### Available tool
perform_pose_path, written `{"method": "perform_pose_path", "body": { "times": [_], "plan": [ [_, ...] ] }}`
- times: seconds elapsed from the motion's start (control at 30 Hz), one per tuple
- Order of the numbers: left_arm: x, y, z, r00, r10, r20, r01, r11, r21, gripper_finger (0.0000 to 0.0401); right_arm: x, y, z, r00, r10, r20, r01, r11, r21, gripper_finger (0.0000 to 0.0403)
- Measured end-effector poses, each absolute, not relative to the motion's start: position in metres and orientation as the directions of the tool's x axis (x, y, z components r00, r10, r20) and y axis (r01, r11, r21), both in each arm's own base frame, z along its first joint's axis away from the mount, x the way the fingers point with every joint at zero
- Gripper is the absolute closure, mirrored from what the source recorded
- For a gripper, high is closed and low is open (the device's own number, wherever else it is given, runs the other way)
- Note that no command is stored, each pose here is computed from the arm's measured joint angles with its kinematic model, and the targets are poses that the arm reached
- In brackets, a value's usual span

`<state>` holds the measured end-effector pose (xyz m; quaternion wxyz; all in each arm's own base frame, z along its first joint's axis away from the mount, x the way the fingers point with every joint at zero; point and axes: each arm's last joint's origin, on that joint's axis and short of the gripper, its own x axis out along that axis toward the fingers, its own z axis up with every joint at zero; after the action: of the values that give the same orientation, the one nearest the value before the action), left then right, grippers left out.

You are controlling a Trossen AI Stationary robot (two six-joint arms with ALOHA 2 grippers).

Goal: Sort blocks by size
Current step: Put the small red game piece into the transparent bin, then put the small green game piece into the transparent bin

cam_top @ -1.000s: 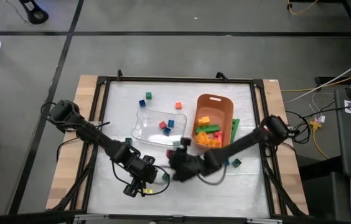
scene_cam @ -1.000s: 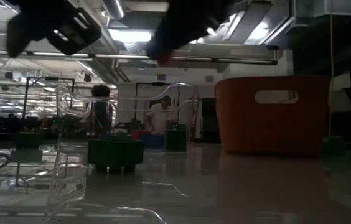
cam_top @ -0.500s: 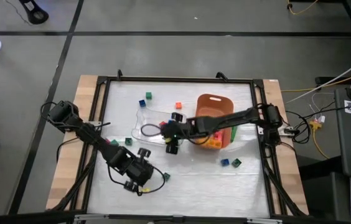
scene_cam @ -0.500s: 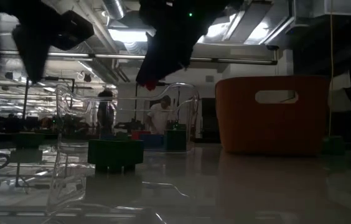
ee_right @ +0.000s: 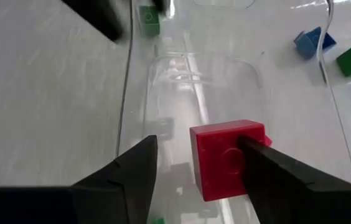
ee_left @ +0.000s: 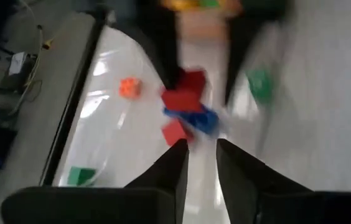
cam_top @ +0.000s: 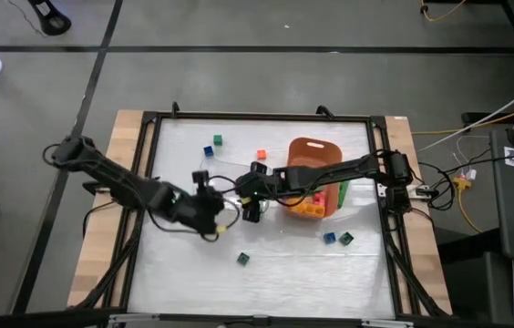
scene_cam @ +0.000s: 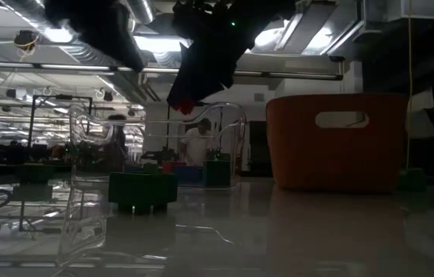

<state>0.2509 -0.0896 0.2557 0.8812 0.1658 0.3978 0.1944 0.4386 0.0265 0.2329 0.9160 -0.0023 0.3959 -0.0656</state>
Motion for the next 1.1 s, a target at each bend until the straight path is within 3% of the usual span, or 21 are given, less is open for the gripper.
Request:
{"method": "perform_pose_path", "body": {
  "times": [0.23, 0.43, 0.77, 1.1],
  "plan": [
    [0.266, -0.061, 0.239, 0.701, 0.478, -0.530, -0.322, 0.875, 0.363, 0.0348, 0.440, 0.027, 0.234, 0.689, -0.122, -0.715, 0.118, 0.991, -0.055, 0.0187],
    [0.274, -0.048, 0.231, 0.768, 0.395, -0.504, -0.296, 0.917, 0.268, 0.0361, 0.440, 0.027, 0.235, 0.697, -0.121, -0.707, 0.118, 0.992, -0.054, 0.0187],
    [0.259, -0.034, 0.206, 0.642, 0.425, -0.638, -0.273, 0.905, 0.327, 0.0386, 0.440, 0.027, 0.234, 0.696, -0.121, -0.708, 0.071, 0.992, -0.100, 0.0187],
    [0.256, -0.032, 0.214, 0.656, 0.425, -0.623, -0.273, 0.904, 0.329, 0.0400, 0.432, 0.026, 0.248, 0.694, -0.120, -0.710, 0.040, 0.991, -0.128, 0.0187]
  ]
}}
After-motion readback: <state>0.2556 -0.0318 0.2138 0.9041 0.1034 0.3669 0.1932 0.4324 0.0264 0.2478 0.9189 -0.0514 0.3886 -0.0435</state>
